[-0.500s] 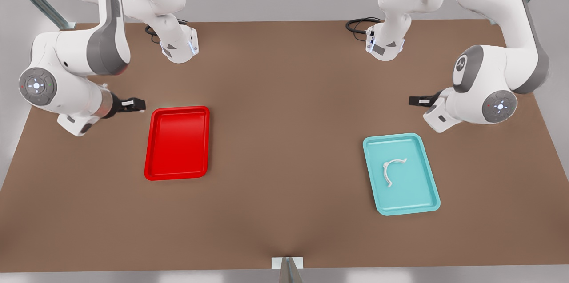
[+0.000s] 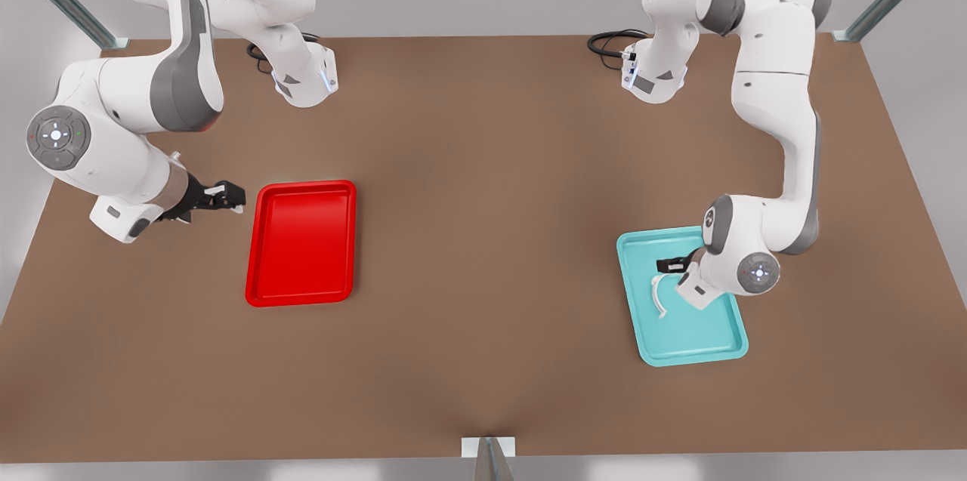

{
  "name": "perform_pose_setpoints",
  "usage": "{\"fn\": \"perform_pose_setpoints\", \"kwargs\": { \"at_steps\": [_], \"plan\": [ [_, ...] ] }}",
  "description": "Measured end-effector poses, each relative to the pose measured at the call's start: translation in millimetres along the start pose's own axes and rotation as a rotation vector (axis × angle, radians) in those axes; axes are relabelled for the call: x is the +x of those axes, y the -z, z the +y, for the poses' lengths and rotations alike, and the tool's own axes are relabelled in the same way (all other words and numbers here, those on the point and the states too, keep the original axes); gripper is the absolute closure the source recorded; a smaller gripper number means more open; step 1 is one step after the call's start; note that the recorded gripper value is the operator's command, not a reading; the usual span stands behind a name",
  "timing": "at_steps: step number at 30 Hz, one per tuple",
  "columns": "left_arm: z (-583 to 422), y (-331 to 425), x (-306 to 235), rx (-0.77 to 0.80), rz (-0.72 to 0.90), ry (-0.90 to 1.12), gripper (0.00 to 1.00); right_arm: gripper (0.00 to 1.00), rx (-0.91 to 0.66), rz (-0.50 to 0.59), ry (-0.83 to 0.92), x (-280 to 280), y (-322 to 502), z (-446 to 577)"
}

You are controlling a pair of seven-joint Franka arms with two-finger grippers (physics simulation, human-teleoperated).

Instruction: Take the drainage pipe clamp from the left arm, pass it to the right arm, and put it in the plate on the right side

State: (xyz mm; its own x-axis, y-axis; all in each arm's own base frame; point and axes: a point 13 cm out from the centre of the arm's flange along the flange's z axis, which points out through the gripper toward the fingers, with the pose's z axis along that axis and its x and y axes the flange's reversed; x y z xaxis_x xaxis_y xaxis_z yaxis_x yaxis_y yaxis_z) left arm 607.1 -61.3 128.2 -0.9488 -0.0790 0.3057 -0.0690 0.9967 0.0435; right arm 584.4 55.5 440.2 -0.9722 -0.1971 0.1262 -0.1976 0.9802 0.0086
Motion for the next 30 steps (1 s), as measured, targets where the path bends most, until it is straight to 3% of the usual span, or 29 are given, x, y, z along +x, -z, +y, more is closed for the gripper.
{"fn": "perform_pose_setpoints", "kwargs": {
  "at_steps": [7, 17, 18, 19, 20, 29, 30],
  "plan": [
    [-27.8, -26.8, -45.0, 0.044, -0.140, 0.031, 0.00, 0.00, 0.001, -0.004, 0.013, -1.7, -1.8, 0.0],
    [-29.2, -57.3, -71.6, 0.037, -0.194, 0.066, 0.00, 0.00, 0.004, 0.001, 0.029, -3.4, -6.2, 1.8],
    [-29.4, -60.1, -72.6, 0.038, -0.194, 0.070, 0.09, 0.00, 0.003, 0.004, 0.034, -2.3, -5.8, 4.5],
    [-29.0, -61.5, -73.6, 0.038, -0.196, 0.074, 0.27, 0.00, 0.004, 0.003, 0.041, -0.7, -1.8, 7.9],
    [-28.8, -62.0, -74.4, 0.039, -0.199, 0.079, 0.33, 0.00, 0.004, 0.005, 0.047, 0.2, 0.0, 10.8],
    [-32.1, -53.9, -89.2, 0.052, -0.234, 0.115, 0.33, 0.00, -0.002, 0.062, 0.078, 7.0, -12.4, 16.1],
    [-32.1, -54.1, -89.8, 0.053, -0.234, 0.120, 0.41, 0.00, 0.000, 0.066, 0.085, 7.0, -13.4, 18.5]
  ]
}}
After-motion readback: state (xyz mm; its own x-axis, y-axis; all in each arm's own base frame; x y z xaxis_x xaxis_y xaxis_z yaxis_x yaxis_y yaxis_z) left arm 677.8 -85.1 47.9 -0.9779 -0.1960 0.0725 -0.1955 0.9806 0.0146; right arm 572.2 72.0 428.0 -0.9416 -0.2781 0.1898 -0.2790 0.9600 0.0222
